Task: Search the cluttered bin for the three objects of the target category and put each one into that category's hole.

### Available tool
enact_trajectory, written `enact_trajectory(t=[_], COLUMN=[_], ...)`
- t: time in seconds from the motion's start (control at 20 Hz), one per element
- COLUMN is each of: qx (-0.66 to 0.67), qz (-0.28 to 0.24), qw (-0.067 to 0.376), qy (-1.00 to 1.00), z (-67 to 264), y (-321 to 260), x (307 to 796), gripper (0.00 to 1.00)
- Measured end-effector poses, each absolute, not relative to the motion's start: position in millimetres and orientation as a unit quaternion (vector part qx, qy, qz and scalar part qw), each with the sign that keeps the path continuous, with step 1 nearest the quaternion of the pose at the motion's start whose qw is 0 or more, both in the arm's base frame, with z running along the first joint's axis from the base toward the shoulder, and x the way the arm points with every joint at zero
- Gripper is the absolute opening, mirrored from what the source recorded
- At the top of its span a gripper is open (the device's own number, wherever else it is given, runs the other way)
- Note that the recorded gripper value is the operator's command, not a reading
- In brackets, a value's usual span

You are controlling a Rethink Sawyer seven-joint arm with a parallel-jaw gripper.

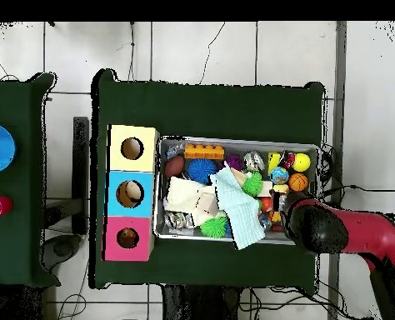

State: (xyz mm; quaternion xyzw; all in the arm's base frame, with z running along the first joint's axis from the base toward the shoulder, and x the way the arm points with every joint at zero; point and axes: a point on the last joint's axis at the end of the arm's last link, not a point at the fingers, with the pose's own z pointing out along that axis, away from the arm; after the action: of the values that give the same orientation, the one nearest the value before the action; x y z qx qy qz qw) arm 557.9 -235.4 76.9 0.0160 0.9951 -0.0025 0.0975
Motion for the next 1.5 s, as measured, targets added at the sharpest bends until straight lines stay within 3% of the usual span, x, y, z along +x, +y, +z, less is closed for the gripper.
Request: enact_trajectory(t=[0.8, 1.5], qx=[-0.016, -0.009], qz=[0.050, 0.046], qw=[0.110, 0.112], qy=[0.993, 0.993], z=[-1, 2], y=[-196, -206], x=[536, 534], gripper=[1.00, 1.00])
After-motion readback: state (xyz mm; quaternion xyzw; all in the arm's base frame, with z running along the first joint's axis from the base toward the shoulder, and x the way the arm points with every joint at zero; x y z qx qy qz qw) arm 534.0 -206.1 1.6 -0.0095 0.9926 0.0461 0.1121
